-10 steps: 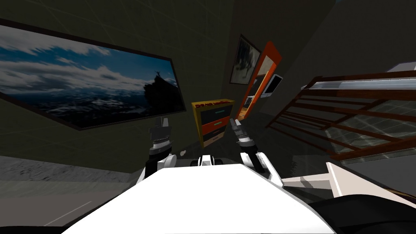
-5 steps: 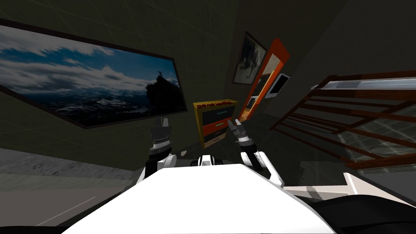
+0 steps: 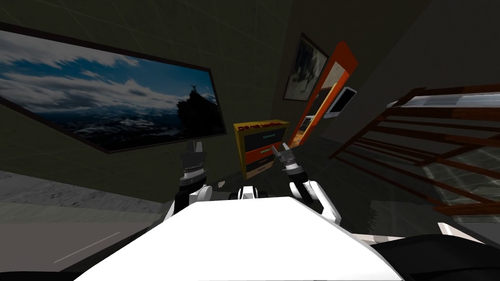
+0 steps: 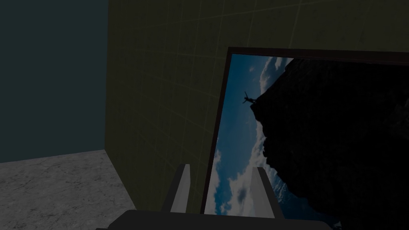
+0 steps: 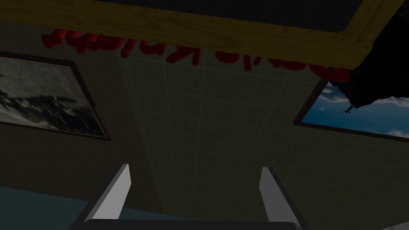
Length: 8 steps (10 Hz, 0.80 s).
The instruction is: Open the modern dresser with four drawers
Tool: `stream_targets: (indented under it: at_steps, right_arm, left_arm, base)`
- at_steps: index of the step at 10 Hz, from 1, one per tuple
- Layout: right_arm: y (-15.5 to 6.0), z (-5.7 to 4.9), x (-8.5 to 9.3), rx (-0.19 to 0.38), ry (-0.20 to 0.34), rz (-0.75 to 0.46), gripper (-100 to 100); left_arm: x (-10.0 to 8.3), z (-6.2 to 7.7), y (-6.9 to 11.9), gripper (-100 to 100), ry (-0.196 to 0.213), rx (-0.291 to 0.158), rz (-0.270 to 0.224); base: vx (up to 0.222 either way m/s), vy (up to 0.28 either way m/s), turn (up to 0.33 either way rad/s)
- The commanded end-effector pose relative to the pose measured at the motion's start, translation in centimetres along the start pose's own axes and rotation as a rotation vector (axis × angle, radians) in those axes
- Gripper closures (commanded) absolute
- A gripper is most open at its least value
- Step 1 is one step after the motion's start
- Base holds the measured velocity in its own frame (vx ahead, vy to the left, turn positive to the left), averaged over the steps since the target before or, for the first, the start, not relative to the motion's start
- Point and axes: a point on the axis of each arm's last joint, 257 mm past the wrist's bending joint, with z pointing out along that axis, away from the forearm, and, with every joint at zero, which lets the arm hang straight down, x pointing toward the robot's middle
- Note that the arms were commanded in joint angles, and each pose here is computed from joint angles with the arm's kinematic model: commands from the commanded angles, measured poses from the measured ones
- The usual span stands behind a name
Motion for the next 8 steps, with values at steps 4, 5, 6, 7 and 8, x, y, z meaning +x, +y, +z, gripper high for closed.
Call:
stream_targets:
  at_steps: [4,5,6,7,8]
  right_arm:
    - [-0.5,0.1,2.0,-0.016,0.07,-0.296,-100]
    - [-0.8,0.1,2.6,-0.021,0.089,-0.355,-100]
    - [-0.7,0.1,2.7,-0.024,0.091,-0.381,-100]
    - [-1.0,0.1,3.3,-0.033,0.112,-0.458,-100]
    - [-1.4,0.0,3.9,-0.04,0.131,-0.524,-100]
  left_arm:
    - [0.0,0.0,0.0,0,0.0,0.0,0.0]
    - [0.0,0.0,0.0,0,0.0,0.0,0.0]
    - [0.0,0.0,0.0,0,0.0,0.0,0.0]
    - [0.0,0.0,0.0,0,0.0,0.0,0.0]
    - [0.0,0.0,0.0,0,0.0,0.0,0.0]
  base:
    - [0.039,-0.003,0.049]
    - [0.056,-0.004,0.121]
    - [0.046,-0.005,0.034]
    - [0.042,-0.008,0.042]
    - [0.054,-0.004,0.112]
